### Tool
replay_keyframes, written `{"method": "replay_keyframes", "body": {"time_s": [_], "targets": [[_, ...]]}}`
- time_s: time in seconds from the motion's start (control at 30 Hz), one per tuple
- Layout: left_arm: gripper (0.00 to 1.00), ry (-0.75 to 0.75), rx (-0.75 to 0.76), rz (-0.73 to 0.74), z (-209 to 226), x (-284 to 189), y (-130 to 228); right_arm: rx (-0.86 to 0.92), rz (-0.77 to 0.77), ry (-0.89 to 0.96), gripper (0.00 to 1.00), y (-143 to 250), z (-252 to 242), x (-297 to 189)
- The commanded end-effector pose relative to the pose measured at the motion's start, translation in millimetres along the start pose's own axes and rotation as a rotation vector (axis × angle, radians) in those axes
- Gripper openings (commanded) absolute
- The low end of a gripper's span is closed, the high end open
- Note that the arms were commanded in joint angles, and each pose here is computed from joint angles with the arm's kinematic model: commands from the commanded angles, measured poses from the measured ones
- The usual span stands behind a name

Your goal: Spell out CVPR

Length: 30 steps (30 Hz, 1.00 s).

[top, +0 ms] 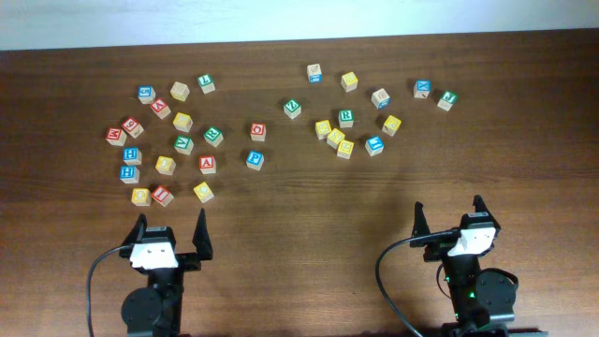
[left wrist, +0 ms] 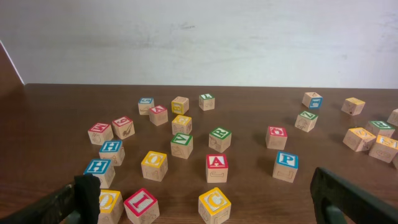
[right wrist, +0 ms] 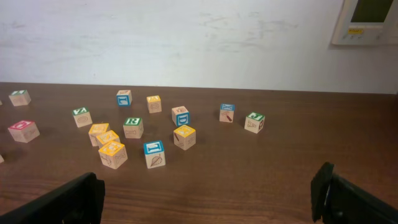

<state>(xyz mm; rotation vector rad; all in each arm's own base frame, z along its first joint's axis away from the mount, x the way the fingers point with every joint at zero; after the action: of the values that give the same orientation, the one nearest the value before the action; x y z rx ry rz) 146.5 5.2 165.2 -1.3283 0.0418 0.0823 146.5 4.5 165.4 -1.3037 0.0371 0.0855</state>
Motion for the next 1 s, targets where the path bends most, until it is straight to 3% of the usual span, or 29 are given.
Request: {"method": "replay_keyframes", "body": {"time_s": [0.0,0.63,0.7,0.8,0.97], "targets": [[0.99,-0.014,0.015,0.007,1.1,-0.2,1.7,0.011,0.001,0.015,0.98,1.8,-1.7,0.1],[0.99,0.012,0.005,-0.001,-0.7,-0.3,0.7,0.011,0.001,0.015,0.98,1.8,-1.7,0.1],[0.99,0.263,-0.113,-0.072,-17.8,-3.0,-7.2,0.011,0.001,0.015,0.98,1.8,-1.7,0.1],[0.99,0.664,-0.139,-0.186,-41.3,-17.0,-21.1,0.011,0.001,0.015,0.98,1.8,-1.7,0.1],[0.99,0.866,-0.051,-0.414,-46.7,-34.6,-48.7,0.011,0.001,0.015,0.98,1.8,-1.7,0.1]]}}
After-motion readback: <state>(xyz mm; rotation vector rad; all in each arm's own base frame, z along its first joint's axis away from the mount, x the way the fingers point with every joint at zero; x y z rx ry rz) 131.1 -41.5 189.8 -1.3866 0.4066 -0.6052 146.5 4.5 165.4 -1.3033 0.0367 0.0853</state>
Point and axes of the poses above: each gripper's point midway between its finger pads, its own x axis out along the fingers, its own z axis along the line the jaws close on, y = z × x, the point moved 10 cm from there along -x, back along the fingers, and after that the axes turned 15 degrees about x, right-handed, at the moved point
